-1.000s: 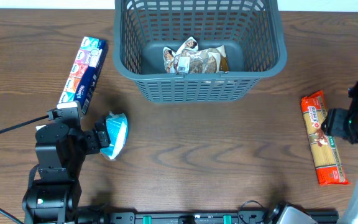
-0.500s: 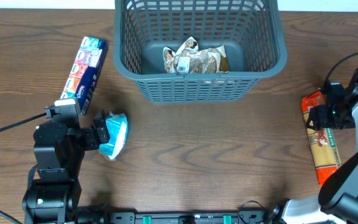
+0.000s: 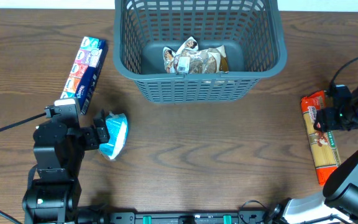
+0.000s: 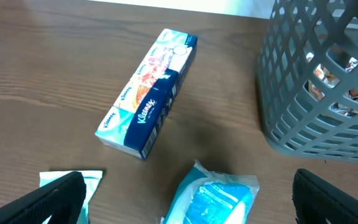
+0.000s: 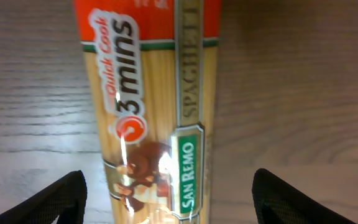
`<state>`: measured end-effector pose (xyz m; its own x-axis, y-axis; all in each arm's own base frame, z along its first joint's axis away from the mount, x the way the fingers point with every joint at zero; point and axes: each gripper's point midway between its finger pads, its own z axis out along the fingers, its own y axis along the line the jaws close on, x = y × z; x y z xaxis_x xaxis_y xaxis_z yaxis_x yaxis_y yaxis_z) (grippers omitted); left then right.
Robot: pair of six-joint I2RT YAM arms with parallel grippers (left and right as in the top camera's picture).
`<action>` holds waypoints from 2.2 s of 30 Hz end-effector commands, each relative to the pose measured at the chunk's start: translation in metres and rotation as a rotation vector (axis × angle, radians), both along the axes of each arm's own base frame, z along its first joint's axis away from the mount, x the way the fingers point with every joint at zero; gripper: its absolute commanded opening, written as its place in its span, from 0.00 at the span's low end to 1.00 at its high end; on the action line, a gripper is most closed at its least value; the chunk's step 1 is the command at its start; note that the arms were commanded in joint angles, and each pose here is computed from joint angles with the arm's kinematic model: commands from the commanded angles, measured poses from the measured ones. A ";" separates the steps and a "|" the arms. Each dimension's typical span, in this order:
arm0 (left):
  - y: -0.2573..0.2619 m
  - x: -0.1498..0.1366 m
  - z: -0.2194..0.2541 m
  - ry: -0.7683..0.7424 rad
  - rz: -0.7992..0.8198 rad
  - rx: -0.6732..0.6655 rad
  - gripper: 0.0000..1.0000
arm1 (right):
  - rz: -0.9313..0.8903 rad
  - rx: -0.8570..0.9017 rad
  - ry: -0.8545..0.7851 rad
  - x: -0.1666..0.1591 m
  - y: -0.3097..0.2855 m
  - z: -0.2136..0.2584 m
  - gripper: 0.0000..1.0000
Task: Pack container
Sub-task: 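Lower the right gripper and grasp the spaghetti package at its top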
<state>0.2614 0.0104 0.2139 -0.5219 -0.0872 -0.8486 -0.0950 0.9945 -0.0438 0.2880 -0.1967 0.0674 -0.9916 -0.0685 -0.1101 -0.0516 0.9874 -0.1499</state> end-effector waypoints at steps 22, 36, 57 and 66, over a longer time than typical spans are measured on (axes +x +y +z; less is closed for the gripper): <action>-0.002 0.007 0.021 -0.071 -0.016 0.010 0.99 | -0.005 0.063 0.057 -0.034 0.018 -0.056 0.70; -0.002 0.007 0.021 -0.071 -0.017 0.013 0.99 | -0.007 0.056 0.048 -0.044 0.023 -0.079 0.70; -0.002 0.007 0.021 -0.071 -0.017 0.013 0.99 | -0.039 0.048 0.011 -0.039 0.022 -0.083 0.01; -0.002 0.007 0.021 -0.071 -0.017 0.013 0.99 | -0.126 0.071 -0.061 -0.025 0.022 -0.078 0.01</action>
<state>0.2671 0.0105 0.2235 -0.4828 -0.0870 -0.8714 -0.0932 0.9945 -0.0477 0.2664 -0.1967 0.0118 -0.9856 0.0095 -0.1690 0.0447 0.9775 -0.2062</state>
